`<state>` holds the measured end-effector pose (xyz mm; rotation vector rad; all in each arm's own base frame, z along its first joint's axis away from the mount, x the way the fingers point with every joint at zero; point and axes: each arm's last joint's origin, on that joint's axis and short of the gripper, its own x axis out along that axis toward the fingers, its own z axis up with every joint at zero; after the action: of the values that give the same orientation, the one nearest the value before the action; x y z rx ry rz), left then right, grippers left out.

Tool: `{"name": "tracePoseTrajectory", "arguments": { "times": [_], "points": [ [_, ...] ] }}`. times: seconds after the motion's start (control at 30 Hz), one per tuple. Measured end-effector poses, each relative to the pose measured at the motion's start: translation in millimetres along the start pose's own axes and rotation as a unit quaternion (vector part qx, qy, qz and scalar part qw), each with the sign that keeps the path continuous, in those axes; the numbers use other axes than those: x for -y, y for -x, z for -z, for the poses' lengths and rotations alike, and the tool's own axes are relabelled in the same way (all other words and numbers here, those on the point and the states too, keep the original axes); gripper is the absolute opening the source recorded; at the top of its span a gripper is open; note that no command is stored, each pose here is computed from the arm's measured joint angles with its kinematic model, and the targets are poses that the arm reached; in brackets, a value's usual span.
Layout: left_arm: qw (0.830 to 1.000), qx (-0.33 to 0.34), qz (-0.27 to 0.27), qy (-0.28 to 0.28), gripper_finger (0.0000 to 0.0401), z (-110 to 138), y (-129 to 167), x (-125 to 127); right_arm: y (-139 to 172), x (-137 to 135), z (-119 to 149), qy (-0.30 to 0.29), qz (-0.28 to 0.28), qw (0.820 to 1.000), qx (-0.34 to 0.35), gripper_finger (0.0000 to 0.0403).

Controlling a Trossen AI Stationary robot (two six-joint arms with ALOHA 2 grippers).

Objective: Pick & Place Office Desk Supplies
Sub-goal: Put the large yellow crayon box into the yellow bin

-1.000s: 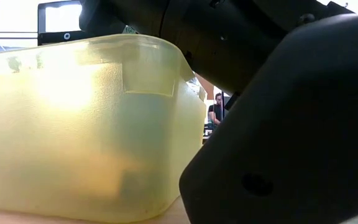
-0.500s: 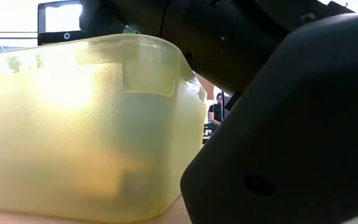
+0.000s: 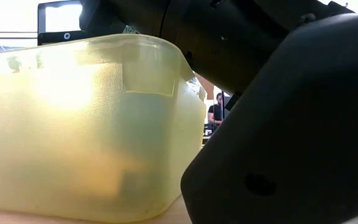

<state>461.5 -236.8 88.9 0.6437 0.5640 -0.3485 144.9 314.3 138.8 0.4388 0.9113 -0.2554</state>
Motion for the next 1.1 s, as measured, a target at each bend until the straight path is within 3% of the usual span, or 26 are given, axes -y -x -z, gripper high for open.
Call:
{"name": "tracePoseTrajectory", "arguments": {
  "times": [1.1],
  "points": [
    [0.999,0.026,0.020,0.003,0.0194,-4,1,5,-11,6,12,-0.027,0.029,0.999,-0.012,0.0063]
  ]
}}
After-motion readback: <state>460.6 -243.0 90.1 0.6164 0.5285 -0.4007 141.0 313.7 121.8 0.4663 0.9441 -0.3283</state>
